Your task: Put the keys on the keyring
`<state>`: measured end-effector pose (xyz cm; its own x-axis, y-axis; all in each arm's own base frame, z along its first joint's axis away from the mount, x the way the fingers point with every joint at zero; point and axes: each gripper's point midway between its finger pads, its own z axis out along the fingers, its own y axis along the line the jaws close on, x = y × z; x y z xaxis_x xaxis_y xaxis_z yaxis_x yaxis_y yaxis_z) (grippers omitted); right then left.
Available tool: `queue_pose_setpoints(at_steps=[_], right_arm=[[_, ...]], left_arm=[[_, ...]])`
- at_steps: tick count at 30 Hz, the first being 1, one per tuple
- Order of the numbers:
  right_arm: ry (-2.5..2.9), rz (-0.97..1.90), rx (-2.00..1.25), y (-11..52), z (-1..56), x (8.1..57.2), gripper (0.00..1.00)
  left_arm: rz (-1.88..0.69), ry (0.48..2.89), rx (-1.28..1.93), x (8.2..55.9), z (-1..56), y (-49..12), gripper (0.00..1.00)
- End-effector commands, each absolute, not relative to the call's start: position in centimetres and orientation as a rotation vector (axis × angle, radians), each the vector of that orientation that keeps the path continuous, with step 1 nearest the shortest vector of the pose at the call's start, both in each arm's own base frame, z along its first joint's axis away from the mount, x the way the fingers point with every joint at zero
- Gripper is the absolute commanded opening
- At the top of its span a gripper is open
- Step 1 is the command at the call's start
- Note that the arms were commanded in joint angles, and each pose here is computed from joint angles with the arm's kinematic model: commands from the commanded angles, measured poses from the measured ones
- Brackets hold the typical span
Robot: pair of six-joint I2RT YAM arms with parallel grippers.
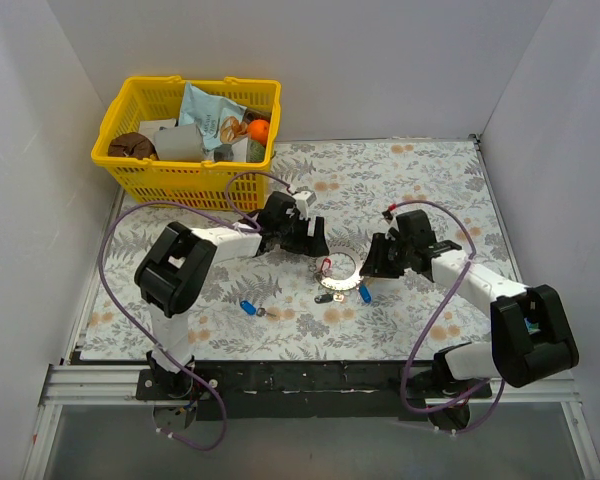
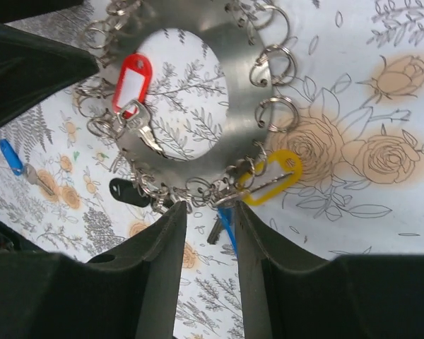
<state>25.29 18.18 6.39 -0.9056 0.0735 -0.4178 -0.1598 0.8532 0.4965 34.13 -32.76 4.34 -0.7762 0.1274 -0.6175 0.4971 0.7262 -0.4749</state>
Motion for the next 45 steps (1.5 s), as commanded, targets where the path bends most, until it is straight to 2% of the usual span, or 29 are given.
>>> queue_pose_setpoints(at_steps=[1, 6, 14, 23, 39, 41, 45], right_arm=[[2.599, 0.784, -0.038, 17.7, 5.2, 24.8, 0.41], [2.628, 0.926, -0.017, 19.2, 3.4, 23.7, 0.41], [2.613, 0.927, -0.035, 19.7, 3.1, 25.1, 0.43], [2.595, 0.871, -0.103, 20.3, 3.1, 28.5, 0.43], [2.553, 0.796, -0.202, 20.9, 3.8, 32.7, 0.47], [2.542, 0.775, -0.211, 20.7, 4.1, 33.0, 0.49], [2.544, 0.704, -0.215, 19.9, 4.4, 33.4, 0.60]], left_arm=[[-0.904, 2.460, 0.511, 32.5, 2.7, -32.7, 0.77], [-0.906, 2.483, 0.505, 31.6, 2.3, -32.3, 0.73], [-0.908, 2.530, 0.543, 29.4, 1.3, -32.3, 0.64], [-0.765, 2.560, 0.522, 27.1, 0.5, -30.6, 0.58], [-0.777, 2.491, 0.657, 24.0, 1.9, -31.7, 0.57], [-0.800, 2.466, 0.682, 23.7, 2.3, -32.3, 0.59], [-0.802, 2.449, 0.671, 23.6, 2.8, -32.2, 0.65]])
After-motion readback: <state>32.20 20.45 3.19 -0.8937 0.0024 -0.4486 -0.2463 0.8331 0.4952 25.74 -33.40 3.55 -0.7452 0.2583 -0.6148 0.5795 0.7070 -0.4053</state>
